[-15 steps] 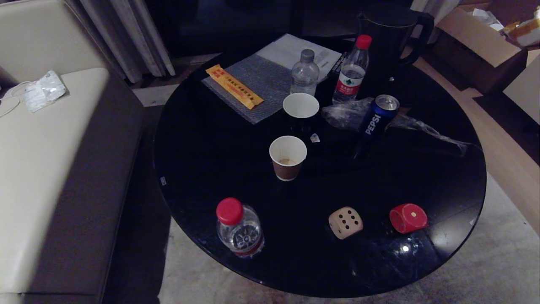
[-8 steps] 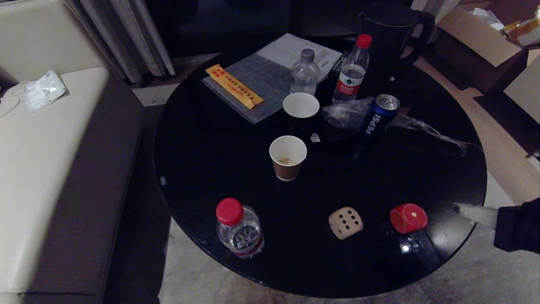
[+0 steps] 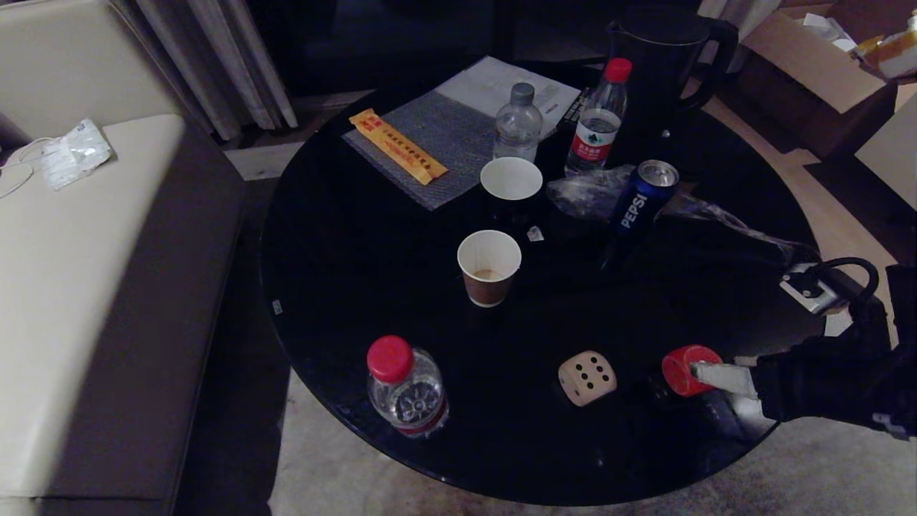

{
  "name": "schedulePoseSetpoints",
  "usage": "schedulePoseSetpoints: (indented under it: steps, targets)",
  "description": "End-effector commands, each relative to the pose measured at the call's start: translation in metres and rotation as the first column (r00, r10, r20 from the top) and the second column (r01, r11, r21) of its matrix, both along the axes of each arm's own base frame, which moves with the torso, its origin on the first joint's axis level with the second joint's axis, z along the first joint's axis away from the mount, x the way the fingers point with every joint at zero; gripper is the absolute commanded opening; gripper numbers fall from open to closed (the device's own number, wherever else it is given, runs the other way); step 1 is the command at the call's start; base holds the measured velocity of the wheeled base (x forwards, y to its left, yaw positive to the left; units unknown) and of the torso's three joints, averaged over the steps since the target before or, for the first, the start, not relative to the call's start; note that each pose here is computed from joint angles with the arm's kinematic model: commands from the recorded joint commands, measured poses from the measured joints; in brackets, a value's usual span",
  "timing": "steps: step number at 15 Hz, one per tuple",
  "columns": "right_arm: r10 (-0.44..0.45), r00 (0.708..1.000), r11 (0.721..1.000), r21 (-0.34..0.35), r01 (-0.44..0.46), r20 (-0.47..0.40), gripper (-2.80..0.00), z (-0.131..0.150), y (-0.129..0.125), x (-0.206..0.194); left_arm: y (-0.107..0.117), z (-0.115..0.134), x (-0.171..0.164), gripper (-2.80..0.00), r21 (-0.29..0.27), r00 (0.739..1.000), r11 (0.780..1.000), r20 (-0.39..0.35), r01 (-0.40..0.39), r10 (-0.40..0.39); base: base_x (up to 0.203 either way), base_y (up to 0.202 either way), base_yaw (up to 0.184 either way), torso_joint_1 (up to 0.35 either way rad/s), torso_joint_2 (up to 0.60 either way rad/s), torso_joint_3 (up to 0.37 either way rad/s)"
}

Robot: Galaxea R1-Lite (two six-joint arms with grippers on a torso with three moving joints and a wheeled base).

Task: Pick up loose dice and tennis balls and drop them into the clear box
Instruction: Pick up toys out of the box

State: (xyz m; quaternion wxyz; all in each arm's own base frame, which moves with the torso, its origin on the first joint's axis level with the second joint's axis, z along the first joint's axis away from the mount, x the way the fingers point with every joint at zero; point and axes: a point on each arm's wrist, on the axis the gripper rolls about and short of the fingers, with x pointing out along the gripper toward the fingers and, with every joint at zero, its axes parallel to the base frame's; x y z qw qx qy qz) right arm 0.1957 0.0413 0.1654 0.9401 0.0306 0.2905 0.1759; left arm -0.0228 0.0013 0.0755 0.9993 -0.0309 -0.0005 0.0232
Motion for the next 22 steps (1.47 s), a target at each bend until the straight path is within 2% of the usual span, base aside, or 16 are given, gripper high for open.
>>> schedulePoseSetpoints:
  steps: [1, 4, 14, 16, 19, 20, 22]
  targets:
    - [0.006, 0.999, 1.0, -0.005, -0.006, -0.031, 0.0, -0.008, 0.002, 0.008, 0.0, 0.0, 0.0, -2.8, -0.001, 1.0, 1.0, -0.003, 0.0, 0.0, 0.0, 0.0, 0.0, 0.0, 0.0, 0.0]
    - [0.014, 1.0, 1.0, -0.014, -0.014, 0.007, 0.0, -0.01, 0.004, 0.02, 0.0, 0.0, 0.0, -2.8, -0.001, 1.0, 1.0, -0.003, -0.001, 0.001, 0.0, 0.0, 0.0, 0.0, 0.0, 0.0]
    - [0.001, 1.0, 1.0, -0.026, -0.001, 0.003, 0.0, -0.02, 0.008, 0.041, 0.0, 0.0, 0.0, -2.8, -0.001, 1.0, 1.0, -0.003, -0.001, 0.001, 0.0, 0.0, 0.0, 0.0, 0.0, 0.0]
    - [-0.02, 1.0, 0.998, -0.057, 0.02, 0.004, 0.0, -0.021, 0.007, 0.042, 0.0, 0.0, 0.0, -2.8, -0.001, 1.0, 1.0, -0.003, -0.001, 0.001, 0.0, 0.0, 0.0, 0.0, 0.0, 0.0]
    - [0.011, 1.0, 0.994, -0.107, -0.01, 0.014, 0.0, -0.023, 0.007, 0.042, 0.0, 0.0, 0.0, -2.8, -0.001, 1.0, 1.0, -0.003, -0.001, 0.001, 0.0, 0.0, 0.0, 0.0, 0.0, 0.0]
    - [0.019, 1.0, 0.993, -0.12, -0.017, 0.018, -2.8, -0.023, 0.007, 0.042, 0.0, 0.0, 0.0, -2.8, -0.001, 1.0, 1.0, -0.003, 0.0, 0.0, 0.0, 0.0, 0.0, 0.0, 0.0, 0.0]
    - [0.033, 0.999, 0.99, -0.14, -0.032, 0.011, -2.8, -0.025, 0.007, 0.041, 0.0, 0.0, 0.0, -2.8, -0.001, 1.0, 1.0, -0.003, -0.001, 0.001, 0.0, 0.0, 0.0, 0.0, 0.0, 0.0]
